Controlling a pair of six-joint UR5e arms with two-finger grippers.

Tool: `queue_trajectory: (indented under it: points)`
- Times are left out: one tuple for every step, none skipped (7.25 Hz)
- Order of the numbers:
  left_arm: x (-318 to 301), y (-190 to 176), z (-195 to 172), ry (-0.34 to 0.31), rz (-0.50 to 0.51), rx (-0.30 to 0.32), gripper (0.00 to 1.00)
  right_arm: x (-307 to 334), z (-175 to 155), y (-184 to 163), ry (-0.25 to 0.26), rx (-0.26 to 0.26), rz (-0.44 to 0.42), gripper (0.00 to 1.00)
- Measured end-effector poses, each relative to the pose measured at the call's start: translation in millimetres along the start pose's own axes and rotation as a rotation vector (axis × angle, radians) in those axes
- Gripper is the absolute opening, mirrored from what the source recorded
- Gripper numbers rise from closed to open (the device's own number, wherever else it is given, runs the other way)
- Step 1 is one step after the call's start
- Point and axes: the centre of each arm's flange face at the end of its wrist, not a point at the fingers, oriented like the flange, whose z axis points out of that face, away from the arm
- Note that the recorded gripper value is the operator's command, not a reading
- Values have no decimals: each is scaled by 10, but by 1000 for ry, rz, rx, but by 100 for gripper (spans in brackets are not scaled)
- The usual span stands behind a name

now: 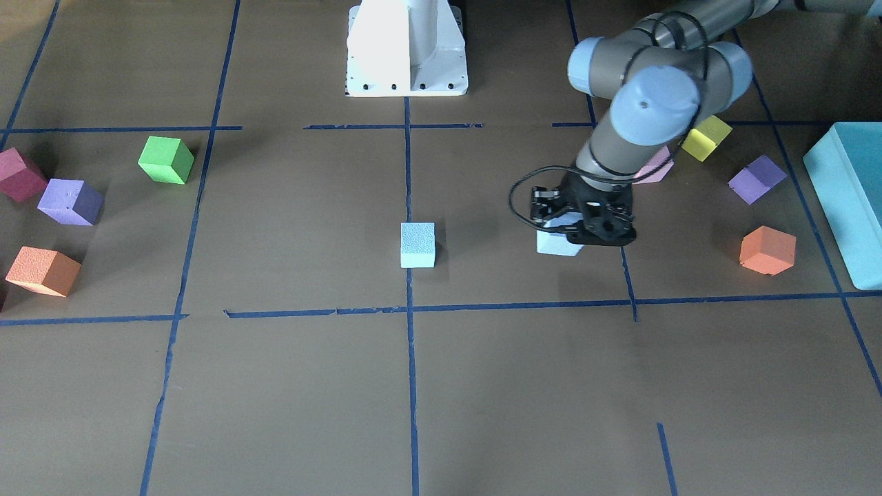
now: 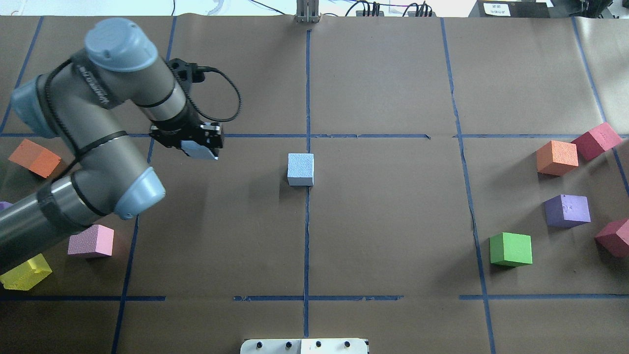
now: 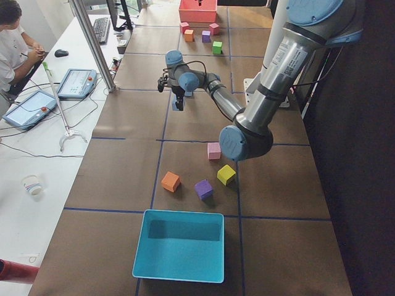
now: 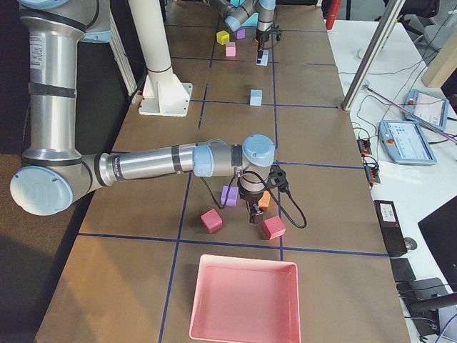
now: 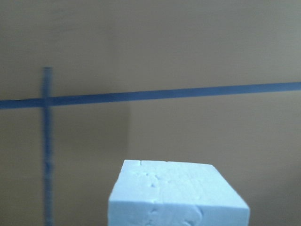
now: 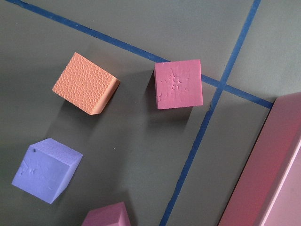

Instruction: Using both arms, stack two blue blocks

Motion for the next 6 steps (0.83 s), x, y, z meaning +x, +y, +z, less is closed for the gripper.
queue_trajectory:
  points:
    - [654, 111, 54, -6, -43, 14, 8, 1, 1, 1, 0, 0, 0, 100]
    - [1160, 185, 113, -7, -62, 24, 8, 3, 4, 2, 0, -1, 0, 100]
    - [1507, 236, 193, -6, -57, 32, 8, 2, 3, 2, 0, -1, 0, 100]
    - [1724, 254, 302, -10, -47, 43, 8, -4, -4, -1, 0, 0, 0, 100]
    - [1823, 243, 406, -20, -40, 48, 8, -12, -14, -3, 1, 2, -2, 100]
    - [1839, 230, 477, -30, -37, 49, 8, -18, -20, -6, 1, 4, -3, 100]
